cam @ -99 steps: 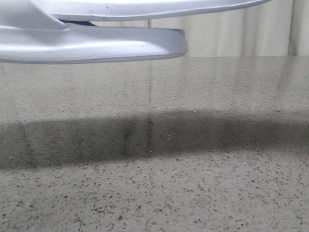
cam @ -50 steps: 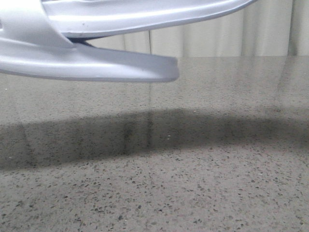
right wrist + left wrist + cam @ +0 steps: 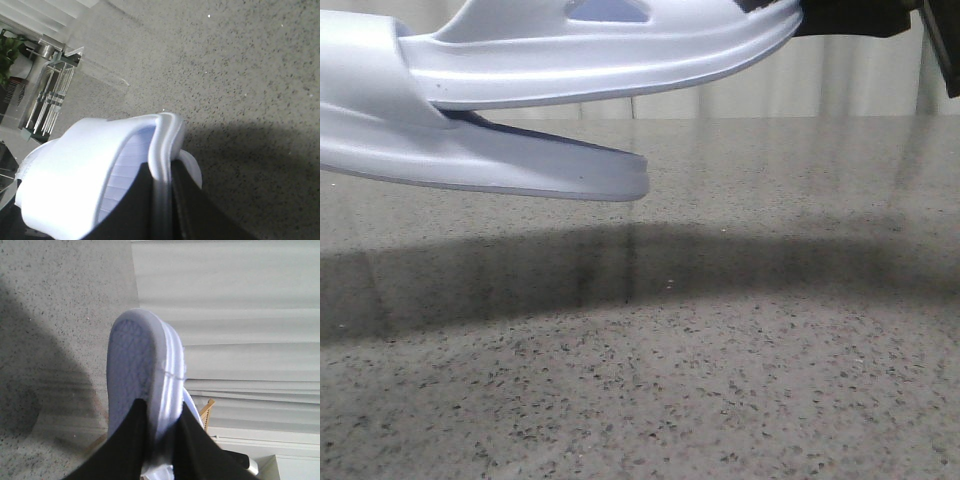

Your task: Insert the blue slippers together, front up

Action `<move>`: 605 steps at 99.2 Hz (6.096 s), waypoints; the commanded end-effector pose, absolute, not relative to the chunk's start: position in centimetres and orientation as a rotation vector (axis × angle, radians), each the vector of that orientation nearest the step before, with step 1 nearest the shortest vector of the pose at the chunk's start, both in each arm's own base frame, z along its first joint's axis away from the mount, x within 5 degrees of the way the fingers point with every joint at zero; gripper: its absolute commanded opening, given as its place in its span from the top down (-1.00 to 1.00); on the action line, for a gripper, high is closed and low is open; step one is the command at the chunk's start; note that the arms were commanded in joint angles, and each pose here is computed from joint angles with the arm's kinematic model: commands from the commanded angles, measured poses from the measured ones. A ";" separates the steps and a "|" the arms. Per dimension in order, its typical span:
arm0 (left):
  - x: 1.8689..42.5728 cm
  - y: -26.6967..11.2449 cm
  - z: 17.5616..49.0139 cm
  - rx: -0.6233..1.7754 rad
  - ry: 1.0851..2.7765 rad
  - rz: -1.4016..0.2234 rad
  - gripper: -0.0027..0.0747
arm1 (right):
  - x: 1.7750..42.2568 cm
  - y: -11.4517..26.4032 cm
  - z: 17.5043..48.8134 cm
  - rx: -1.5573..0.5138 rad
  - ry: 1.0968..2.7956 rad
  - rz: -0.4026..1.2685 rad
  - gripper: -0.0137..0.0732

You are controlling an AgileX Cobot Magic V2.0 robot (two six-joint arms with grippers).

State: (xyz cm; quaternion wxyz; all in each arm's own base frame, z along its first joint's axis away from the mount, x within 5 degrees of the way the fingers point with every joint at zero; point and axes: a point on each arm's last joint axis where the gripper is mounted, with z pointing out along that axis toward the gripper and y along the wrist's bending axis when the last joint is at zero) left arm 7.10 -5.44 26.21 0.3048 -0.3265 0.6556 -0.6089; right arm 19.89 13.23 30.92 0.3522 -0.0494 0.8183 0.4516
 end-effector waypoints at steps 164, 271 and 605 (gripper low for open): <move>10.6 -6.5 26.6 -0.804 1.789 -1.669 0.89 | 14.1 6.7 40.1 -0.169 1.491 0.559 -0.46; 19.2 -8.4 25.3 -0.594 2.055 -1.506 0.89 | 13.9 7.2 39.4 -0.216 1.527 0.591 -0.46; 5.8 -1.3 27.0 0.033 1.428 -0.277 0.89 | 6.4 0.2 27.5 -0.145 1.289 0.050 0.93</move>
